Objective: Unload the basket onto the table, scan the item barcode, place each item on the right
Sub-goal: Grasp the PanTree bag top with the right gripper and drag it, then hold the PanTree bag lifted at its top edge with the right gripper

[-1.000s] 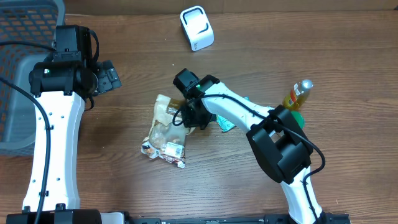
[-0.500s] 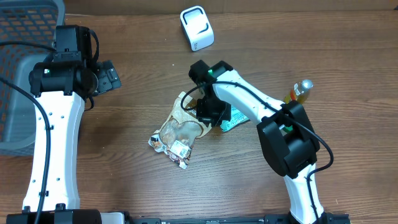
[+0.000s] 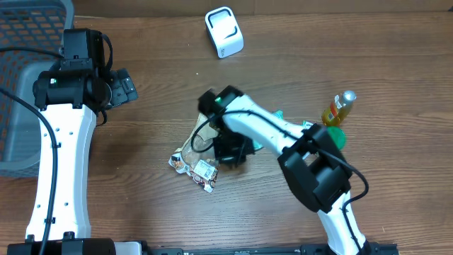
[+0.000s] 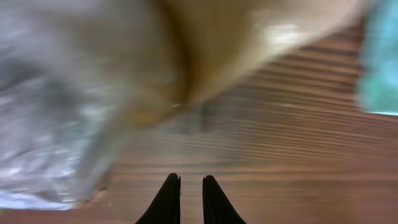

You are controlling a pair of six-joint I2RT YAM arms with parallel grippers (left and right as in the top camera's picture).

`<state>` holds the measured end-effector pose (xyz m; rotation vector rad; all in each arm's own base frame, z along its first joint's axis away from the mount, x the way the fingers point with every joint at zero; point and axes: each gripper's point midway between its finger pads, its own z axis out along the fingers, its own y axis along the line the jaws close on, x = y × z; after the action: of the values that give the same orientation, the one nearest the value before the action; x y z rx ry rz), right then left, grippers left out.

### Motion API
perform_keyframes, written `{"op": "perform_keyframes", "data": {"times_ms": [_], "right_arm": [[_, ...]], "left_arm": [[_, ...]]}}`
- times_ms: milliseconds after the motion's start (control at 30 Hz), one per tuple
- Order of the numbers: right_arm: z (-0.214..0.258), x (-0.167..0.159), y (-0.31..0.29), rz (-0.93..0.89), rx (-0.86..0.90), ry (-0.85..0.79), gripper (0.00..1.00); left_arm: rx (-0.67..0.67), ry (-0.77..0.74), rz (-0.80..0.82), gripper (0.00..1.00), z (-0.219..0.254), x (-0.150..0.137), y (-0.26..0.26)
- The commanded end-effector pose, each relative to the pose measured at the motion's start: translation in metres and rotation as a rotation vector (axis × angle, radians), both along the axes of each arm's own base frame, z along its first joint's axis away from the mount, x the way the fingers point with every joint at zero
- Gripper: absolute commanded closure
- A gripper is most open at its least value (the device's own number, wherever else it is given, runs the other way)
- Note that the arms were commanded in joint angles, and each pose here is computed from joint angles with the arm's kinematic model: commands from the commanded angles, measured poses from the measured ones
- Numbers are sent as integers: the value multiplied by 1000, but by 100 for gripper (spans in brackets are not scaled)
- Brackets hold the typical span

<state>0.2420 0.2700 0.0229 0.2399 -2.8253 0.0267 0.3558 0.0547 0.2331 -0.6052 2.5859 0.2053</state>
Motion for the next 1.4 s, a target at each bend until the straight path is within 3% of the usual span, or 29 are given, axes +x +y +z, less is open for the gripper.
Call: {"op": "perform_keyframes", "data": {"times_ms": [0, 300, 433, 800, 933, 1033, 1167, 1367], "right_arm": [[6, -6, 25, 65, 66, -52, 89], [3, 18, 66, 93, 203, -190, 86], [4, 29, 78, 93, 253, -238, 71], [36, 43, 69, 176, 263, -237, 61], [50, 58, 58, 180, 267, -247, 48], [51, 70, 49, 146, 265, -255, 23], [52, 86, 39, 108, 268, -277, 0], [53, 106, 38, 81, 297, -329, 0]], "left_arm": [[18, -15, -3, 0, 6, 1, 3], [18, -14, -3, 0, 6, 1, 3], [18, -14, -3, 1, 6, 1, 3], [18, -14, -3, 0, 6, 1, 3], [18, -15, -3, 0, 6, 1, 3], [18, -14, -3, 0, 6, 1, 3], [18, -14, -3, 0, 6, 1, 3], [18, -14, -5, 0, 6, 1, 2]]}}
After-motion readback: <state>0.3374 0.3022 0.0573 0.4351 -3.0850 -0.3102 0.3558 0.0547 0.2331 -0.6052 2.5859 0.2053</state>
